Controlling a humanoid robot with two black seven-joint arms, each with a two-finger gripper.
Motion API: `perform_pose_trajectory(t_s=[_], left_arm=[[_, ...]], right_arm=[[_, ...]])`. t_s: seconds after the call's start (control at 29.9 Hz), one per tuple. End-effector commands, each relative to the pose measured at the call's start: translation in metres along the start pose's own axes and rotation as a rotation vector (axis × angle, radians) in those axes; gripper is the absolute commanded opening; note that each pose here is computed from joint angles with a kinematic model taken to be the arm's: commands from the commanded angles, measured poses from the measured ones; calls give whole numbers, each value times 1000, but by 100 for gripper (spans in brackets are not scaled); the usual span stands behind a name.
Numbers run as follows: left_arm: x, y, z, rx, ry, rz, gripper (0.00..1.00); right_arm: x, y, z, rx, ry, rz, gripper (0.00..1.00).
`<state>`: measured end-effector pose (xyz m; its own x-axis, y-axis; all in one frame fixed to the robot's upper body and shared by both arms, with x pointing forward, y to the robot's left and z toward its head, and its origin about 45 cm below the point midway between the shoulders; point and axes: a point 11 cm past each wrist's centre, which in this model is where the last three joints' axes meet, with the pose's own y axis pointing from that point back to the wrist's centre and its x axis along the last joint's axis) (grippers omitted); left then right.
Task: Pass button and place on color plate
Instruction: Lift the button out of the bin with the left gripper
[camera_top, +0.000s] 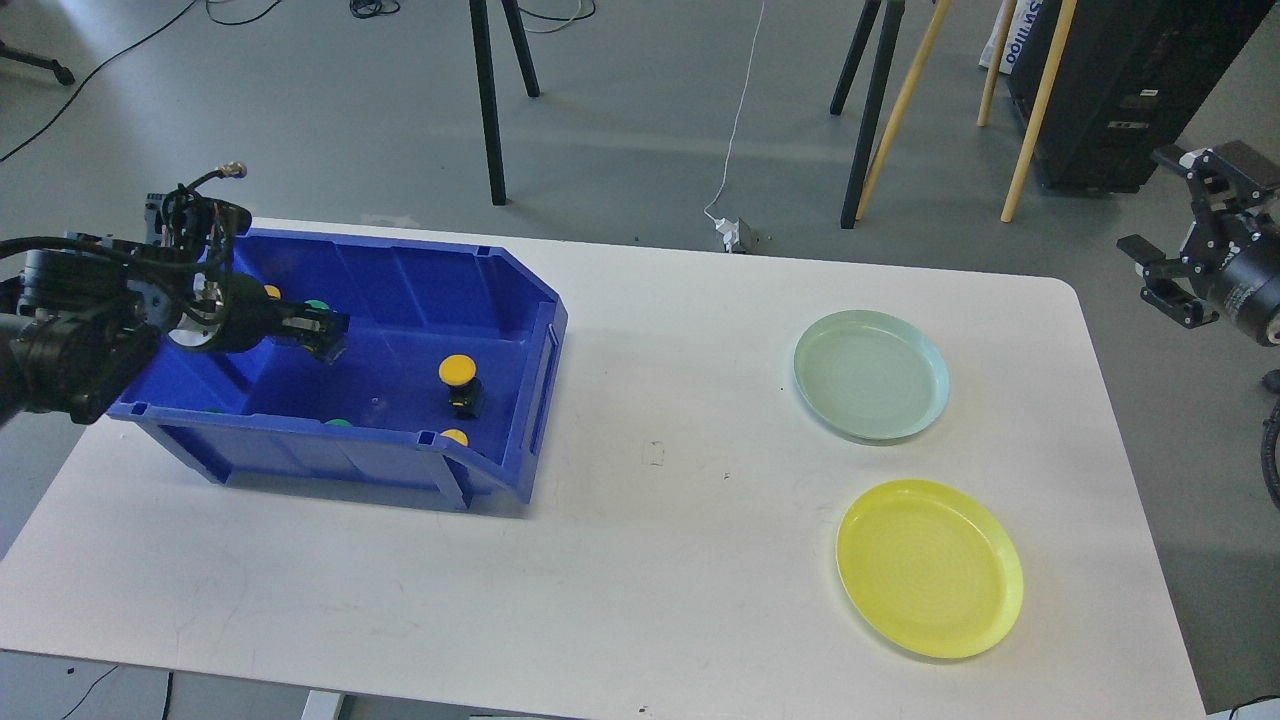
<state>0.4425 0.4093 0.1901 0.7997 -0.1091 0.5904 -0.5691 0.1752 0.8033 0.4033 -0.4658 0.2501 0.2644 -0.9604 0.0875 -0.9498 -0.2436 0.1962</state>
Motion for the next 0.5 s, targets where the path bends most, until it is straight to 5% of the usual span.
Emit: perform_pose_trajectory(t_s=[0.0, 0.47], left_arm=[[12, 23, -9, -13, 13, 17, 28], [95, 118, 74, -450, 85, 322, 30]], right_arm=[[-6, -4, 4, -4, -3, -12, 98], [-33, -24, 3, 20, -19, -66, 98]])
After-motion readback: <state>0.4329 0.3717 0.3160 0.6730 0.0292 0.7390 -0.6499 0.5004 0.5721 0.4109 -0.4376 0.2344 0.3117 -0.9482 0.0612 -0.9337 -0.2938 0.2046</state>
